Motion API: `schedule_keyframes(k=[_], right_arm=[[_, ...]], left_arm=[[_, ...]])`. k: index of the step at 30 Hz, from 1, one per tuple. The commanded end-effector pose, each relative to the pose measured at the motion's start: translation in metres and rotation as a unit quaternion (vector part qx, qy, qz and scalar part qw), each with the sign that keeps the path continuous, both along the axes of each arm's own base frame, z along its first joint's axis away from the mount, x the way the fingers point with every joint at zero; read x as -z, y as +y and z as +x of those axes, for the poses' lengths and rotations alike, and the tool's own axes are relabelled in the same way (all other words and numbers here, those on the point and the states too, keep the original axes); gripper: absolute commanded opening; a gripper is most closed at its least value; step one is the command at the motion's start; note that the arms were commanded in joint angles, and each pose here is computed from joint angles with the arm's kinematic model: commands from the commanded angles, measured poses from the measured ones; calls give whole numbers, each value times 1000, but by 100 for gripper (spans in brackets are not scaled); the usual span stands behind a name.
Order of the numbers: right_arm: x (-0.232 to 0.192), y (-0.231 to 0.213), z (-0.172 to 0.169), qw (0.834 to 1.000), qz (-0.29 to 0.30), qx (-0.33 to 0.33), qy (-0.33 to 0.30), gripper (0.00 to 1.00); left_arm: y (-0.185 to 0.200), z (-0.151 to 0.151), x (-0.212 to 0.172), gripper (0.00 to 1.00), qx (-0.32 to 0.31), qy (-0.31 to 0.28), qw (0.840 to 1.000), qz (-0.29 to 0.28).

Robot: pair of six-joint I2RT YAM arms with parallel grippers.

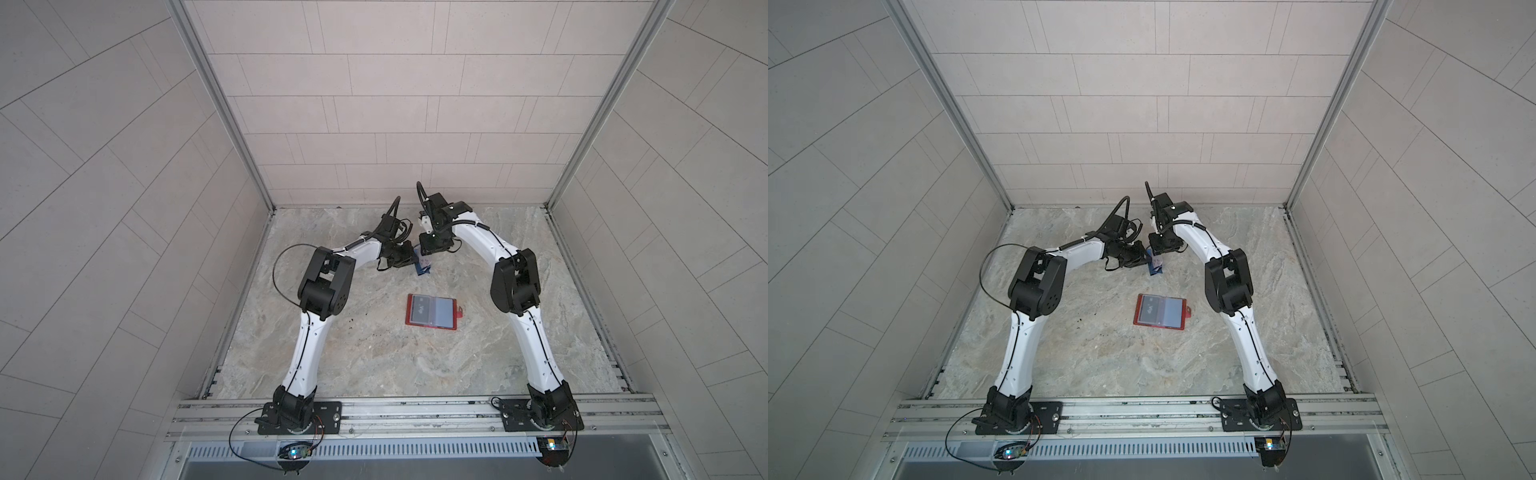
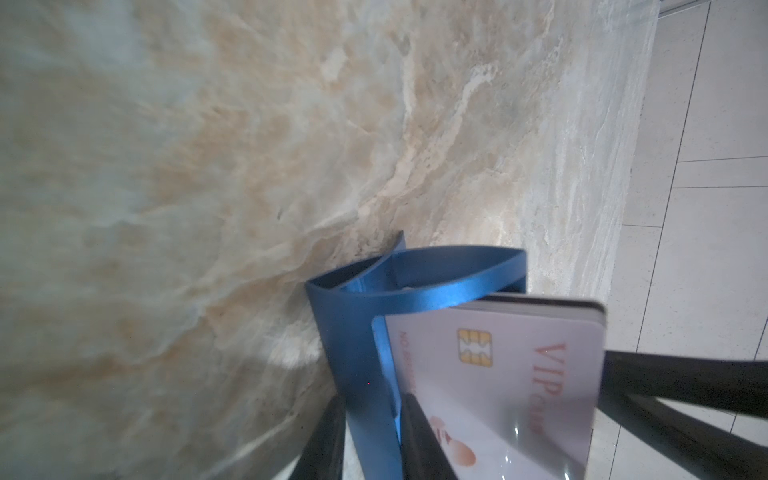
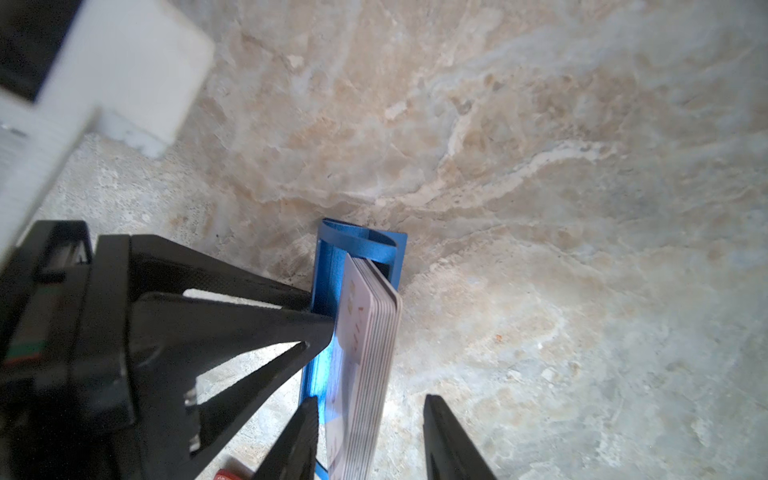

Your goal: Put the credit cards into the card holder

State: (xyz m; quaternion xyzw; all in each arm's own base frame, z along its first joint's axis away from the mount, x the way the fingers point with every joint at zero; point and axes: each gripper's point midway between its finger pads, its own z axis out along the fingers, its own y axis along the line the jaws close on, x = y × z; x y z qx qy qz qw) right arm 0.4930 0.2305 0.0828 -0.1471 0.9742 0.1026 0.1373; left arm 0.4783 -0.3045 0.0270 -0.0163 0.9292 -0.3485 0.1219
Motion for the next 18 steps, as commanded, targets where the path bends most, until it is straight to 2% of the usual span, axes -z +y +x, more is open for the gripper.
schedule_keyframes(k=[1, 10, 18], right_arm=[[13, -6, 1, 1000, -9, 9, 14, 42], [23, -15, 3, 999, -23, 21, 19, 41], [8, -27, 5, 998, -49, 31, 1, 34]], left_arm=[[19, -28, 52, 26, -3, 68, 996, 56], [18, -27, 53, 26, -5, 70, 996, 55], [19, -28, 54, 25, -4, 70, 996, 58]])
